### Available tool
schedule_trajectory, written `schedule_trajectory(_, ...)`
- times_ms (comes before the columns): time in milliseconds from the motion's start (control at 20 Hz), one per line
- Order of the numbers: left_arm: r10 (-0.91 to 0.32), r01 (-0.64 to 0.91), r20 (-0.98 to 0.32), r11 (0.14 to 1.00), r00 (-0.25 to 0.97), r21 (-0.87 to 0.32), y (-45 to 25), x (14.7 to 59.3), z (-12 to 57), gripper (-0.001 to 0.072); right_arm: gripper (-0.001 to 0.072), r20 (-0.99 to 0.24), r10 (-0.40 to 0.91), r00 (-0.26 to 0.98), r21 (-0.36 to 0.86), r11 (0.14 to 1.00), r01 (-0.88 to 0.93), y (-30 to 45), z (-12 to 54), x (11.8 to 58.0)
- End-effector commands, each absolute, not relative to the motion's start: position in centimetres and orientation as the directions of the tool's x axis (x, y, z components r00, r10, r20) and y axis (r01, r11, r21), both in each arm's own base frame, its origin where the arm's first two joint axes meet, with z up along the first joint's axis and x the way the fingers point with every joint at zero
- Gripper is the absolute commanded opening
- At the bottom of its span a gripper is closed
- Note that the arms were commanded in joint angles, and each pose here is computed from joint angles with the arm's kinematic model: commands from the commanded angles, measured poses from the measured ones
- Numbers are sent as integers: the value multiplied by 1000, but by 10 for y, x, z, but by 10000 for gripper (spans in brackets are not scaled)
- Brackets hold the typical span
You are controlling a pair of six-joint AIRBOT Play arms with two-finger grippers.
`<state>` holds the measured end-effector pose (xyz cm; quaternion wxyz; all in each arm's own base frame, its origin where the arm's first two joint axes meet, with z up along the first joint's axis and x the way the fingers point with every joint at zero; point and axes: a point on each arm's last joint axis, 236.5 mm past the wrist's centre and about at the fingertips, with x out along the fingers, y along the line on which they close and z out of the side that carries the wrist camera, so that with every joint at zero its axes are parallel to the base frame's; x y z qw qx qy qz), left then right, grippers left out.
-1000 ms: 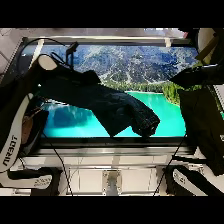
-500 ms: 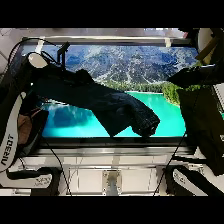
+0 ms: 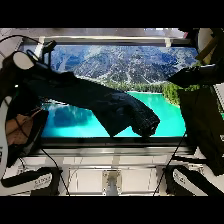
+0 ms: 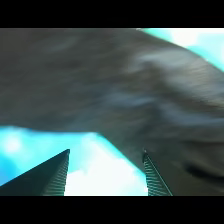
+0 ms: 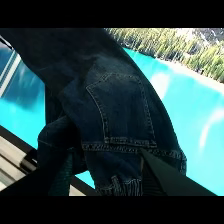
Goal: Fold the clothes and pants, and hang the long-sleeved shirts on hangers.
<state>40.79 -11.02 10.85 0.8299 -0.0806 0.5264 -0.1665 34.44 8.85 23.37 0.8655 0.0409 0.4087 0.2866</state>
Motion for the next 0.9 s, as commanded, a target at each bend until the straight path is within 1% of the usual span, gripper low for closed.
schedule_trajectory(0, -88, 45, -927, 996, 363, -77, -27, 368, 84, 486, 447, -616, 512, 599, 279, 852, -442, 84, 250, 368)
schedule_trajectory(50, -51, 3, -936, 999, 349, -53, -12, 353, 73, 486, 447, -580, 502, 642, 278, 862, -423, 82, 259, 378)
schedule_trajectory(150, -34, -89, -929, 993, 369, -71, 3, 336, 53, 486, 447, -555, 490, 672, 270, 870, -412, 79, 264, 385)
schedule_trajectory(250, -22, -198, -915, 974, 404, -110, 10, 333, 36, 487, 447, -568, 496, 657, 303, 868, -393, 80, 261, 381)
schedule_trajectory(300, -22, -212, -913, 970, 407, -118, 10, 333, 29, 487, 447, -591, 492, 639, 301, 870, -391, 80, 256, 377)
schedule_trajectory(350, -36, -213, -910, 968, 414, -135, 7, 336, 25, 487, 447, -633, 473, 613, 285, 878, -384, 75, 246, 371)
schedule_trajectory(400, -72, -216, -900, 960, 431, -180, -1, 343, 25, 487, 447, -695, 427, 578, 247, 897, -367, 64, 231, 363)
schedule_trajectory(450, -103, -219, -880, 949, 463, -227, -9, 354, 26, 487, 446, -782, 346, 519, 193, 926, -326, 45, 209, 349)
schedule_trajectory(500, -124, -222, -859, 939, 496, -264, -14, 364, 28, 487, 446, -859, 268, 437, 155, 948, -277, 26, 187, 332)
schedule_trajectory(550, -149, -227, -838, 925, 524, -306, -19, 375, 29, 487, 446, -914, 231, 334, 152, 958, -245, 15, 163, 310)
schedule_trajectory(600, -162, -233, -830, 915, 534, -328, -22, 381, 27, 487, 446, -929, 241, 282, 181, 958, -221, 13, 143, 298)
schedule_trajectory(650, -177, -242, -832, 907, 526, -346, -25, 384, 21, 487, 446, -928, 268, 259, 223, 956, -191, 15, 119, 289)
schedule_trajectory(850, -222, -273, -845, 880, 487, -389, -35, 387, 1, 487, 447, -875, 399, 274, 394, 916, -73, 45, 34, 271)
